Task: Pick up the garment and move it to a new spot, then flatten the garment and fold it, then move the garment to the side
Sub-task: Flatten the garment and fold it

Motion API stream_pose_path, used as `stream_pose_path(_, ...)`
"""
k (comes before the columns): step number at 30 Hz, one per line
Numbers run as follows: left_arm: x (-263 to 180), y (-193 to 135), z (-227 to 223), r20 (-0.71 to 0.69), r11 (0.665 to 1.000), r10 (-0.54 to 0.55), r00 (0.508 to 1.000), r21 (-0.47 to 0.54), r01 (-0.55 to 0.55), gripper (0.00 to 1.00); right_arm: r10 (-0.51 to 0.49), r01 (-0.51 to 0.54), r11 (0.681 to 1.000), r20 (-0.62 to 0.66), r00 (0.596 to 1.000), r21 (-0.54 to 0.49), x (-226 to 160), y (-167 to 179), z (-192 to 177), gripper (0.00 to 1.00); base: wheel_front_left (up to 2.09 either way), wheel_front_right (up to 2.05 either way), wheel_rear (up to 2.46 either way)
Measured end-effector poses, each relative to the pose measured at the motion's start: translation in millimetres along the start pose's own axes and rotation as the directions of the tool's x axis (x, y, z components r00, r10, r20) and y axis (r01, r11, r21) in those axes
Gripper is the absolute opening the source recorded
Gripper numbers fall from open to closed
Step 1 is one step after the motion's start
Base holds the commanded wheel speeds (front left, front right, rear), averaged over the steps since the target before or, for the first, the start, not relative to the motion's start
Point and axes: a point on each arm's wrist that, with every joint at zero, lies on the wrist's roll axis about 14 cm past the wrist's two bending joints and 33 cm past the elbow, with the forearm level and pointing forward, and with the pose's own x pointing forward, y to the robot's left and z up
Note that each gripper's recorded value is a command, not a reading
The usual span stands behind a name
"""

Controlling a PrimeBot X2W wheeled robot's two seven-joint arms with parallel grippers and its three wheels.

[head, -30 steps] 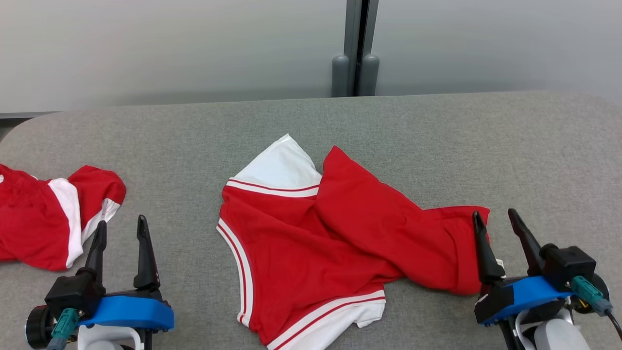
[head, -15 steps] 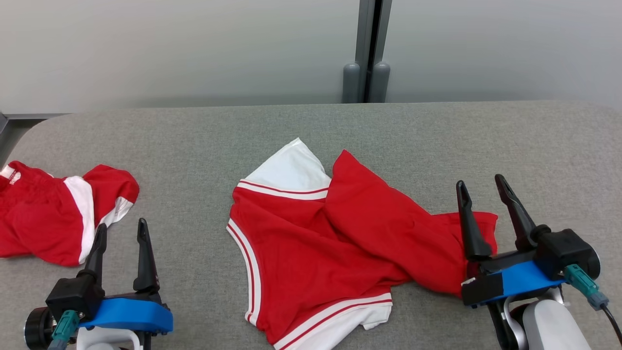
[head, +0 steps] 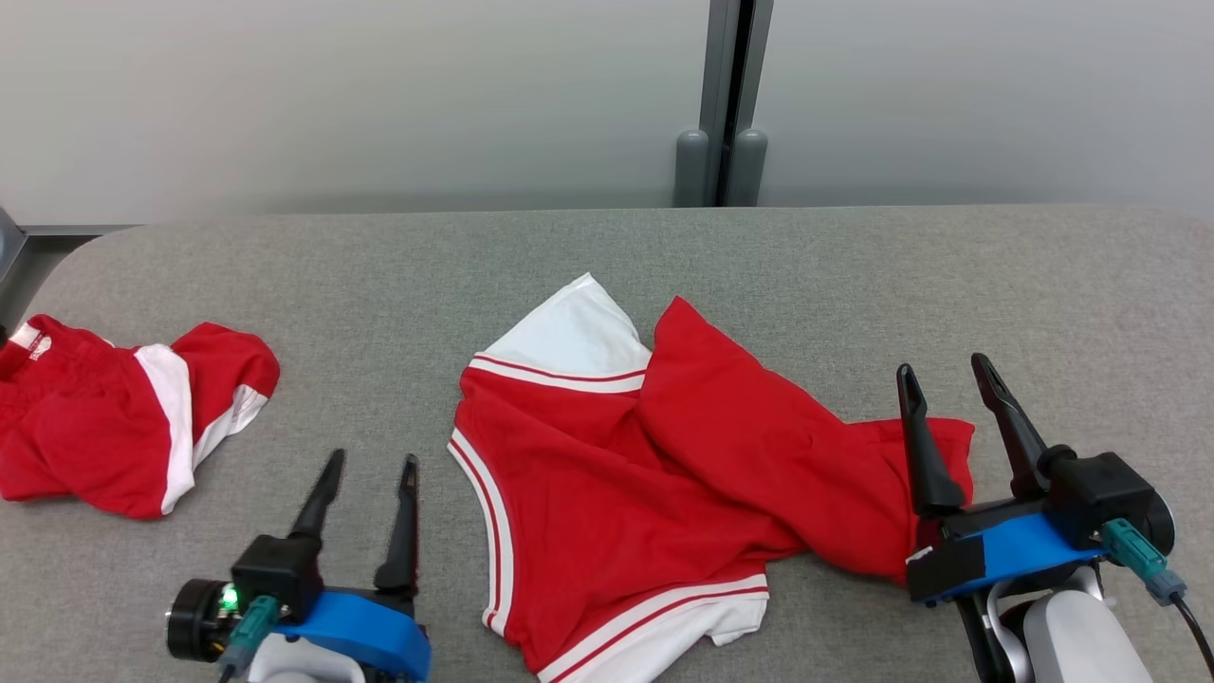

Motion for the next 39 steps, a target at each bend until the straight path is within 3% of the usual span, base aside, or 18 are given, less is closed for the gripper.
stream_pose_path(17, -13.2, -54.1, -50.3, -0.265, 0.974, -0.225, 0.938, -0.037, 0.223, 1.0, -0.027, 0.027, 1.0, -0.046, 0.999, 0.003, -9.4, -8.2, -13.7, 1.0, 0.0, 0.0, 0.0)
stream_pose_path(39, -3.5, -64.0, -114.5, -0.479, 0.959, -0.26, 0.838, -0.03, 0.28, 1.0, -0.084, 0.083, 0.997, -0.089, 0.993, -0.004, -16.7, -29.0, -26.3, 1.0, 0.0, 0.0, 0.0)
